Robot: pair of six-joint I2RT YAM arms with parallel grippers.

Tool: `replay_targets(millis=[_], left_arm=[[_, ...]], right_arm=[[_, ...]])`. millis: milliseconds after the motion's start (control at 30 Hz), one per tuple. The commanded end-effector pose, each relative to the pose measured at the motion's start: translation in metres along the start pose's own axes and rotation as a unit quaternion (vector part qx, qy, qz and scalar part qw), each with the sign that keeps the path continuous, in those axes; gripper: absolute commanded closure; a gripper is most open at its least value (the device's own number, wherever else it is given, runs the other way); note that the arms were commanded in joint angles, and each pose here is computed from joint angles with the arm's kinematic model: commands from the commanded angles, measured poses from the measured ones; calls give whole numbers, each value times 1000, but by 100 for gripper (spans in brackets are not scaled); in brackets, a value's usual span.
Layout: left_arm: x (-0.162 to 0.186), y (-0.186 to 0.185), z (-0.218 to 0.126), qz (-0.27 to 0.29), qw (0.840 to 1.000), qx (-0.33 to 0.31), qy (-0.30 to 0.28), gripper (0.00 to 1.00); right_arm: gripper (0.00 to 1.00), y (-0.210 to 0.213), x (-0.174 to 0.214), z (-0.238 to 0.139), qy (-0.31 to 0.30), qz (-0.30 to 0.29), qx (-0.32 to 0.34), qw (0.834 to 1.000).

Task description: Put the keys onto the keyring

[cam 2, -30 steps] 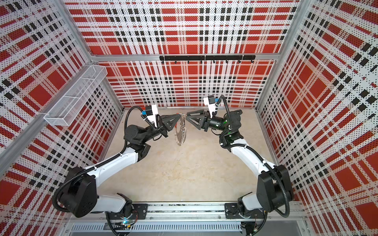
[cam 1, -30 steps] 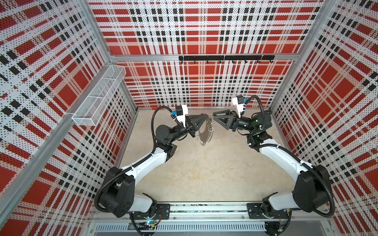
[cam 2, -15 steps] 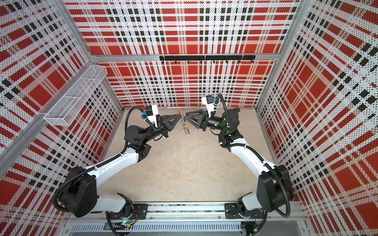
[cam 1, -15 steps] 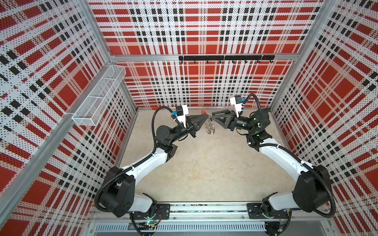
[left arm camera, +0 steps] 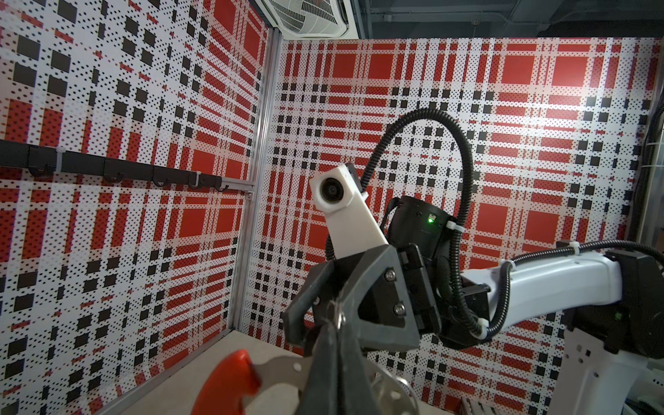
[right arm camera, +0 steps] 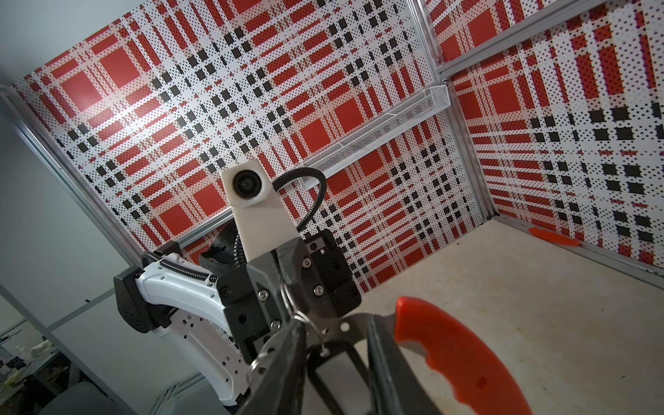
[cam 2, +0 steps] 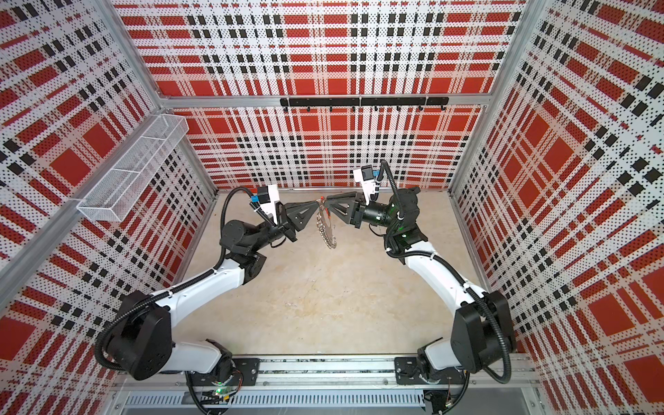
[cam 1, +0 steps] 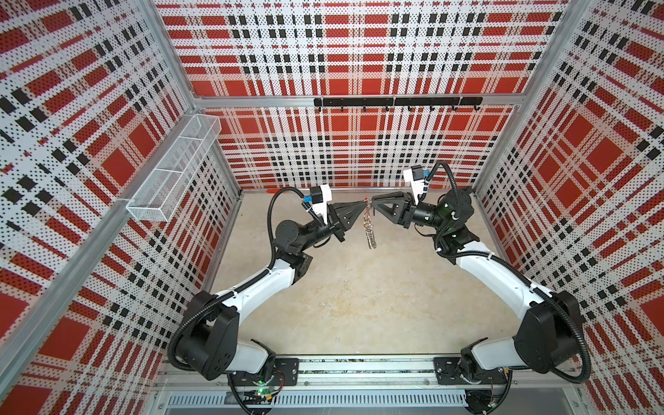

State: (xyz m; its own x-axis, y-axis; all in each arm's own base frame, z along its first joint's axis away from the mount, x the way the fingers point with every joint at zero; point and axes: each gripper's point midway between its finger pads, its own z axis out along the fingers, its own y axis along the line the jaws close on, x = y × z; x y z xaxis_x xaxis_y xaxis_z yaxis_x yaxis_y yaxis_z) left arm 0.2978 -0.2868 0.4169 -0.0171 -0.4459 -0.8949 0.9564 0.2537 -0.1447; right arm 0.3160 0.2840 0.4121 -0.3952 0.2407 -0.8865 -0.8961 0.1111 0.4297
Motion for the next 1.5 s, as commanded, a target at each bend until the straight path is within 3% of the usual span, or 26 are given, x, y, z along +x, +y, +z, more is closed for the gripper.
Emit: replay_targets(millis=[0,133,500,1333,1367,1467], left_arm=[[-11,-8,2,19,1000,16,-18,100],[-9,-7,2,17,1000,17,-16,100],[-22,-10,2,32,999,17,-41,100],[-17,-22,7,34,996,50,-66,100],[-16,-22,7,33,996,52,-66,100],[-16,-24,6,30,996,58,-68,100]], right_arm=[[71,19,-16,-1,-12,-29,-14,999],[75,22,-15,-1,-9,-33,-18,999],[100,14,-4,-1,3,-24,-6,1000],[100,21,18,15,32,-3,-31,999],[97,22,19,16,35,-1,-33,999],[74,23,18,16,35,2,-34,999]])
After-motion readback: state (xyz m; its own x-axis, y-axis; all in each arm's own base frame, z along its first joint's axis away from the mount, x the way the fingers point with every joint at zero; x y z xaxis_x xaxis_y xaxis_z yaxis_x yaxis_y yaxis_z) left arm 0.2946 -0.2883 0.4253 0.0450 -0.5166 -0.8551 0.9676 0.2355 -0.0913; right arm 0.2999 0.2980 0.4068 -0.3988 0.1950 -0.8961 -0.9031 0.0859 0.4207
